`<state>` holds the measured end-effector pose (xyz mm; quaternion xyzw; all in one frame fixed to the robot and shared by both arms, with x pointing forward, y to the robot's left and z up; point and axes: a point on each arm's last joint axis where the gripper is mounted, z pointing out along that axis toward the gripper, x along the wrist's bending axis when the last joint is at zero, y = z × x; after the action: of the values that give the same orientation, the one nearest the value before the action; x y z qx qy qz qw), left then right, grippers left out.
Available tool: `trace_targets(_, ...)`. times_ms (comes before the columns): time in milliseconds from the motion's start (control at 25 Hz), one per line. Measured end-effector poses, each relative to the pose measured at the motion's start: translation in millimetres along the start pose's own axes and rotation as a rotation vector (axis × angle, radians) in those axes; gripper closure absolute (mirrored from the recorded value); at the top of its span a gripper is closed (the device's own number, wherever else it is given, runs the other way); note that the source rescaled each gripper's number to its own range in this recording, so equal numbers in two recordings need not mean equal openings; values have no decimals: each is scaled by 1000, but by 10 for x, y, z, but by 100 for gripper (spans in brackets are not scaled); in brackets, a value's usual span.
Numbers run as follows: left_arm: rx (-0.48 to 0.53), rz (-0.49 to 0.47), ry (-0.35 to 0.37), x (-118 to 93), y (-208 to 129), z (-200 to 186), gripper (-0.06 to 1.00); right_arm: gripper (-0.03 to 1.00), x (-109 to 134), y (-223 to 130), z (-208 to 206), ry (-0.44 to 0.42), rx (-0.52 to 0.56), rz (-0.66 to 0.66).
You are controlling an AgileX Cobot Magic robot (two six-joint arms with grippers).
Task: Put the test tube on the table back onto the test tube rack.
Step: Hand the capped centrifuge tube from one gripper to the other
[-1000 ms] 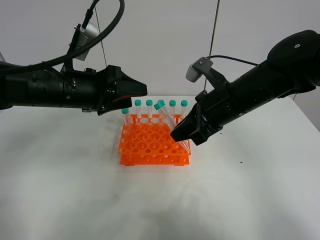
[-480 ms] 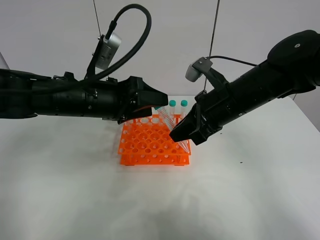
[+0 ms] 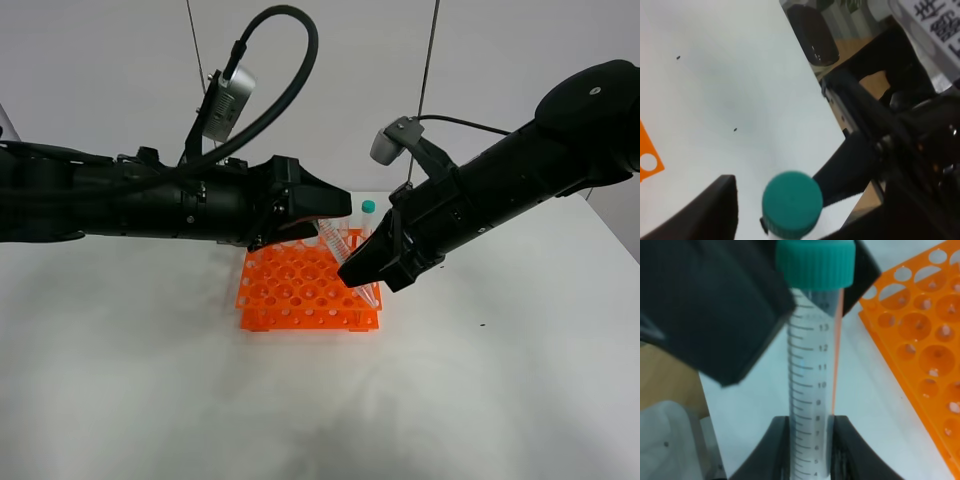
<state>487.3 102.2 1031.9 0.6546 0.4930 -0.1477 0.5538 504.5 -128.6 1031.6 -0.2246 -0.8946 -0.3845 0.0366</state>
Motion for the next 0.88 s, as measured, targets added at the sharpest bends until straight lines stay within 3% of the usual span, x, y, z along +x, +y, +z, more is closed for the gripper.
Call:
trace_targets(400, -5, 9, -4, -4, 4, 0, 14, 97, -6, -18, 0, -7, 20, 39)
trace_targets(600, -2, 8, -14, -13, 2, 0, 28, 97, -6, -17, 0, -7, 19, 42)
trace_targets(880, -3, 7, -14, -13, 2, 0, 33, 97, 4, -12, 0, 4, 13, 50)
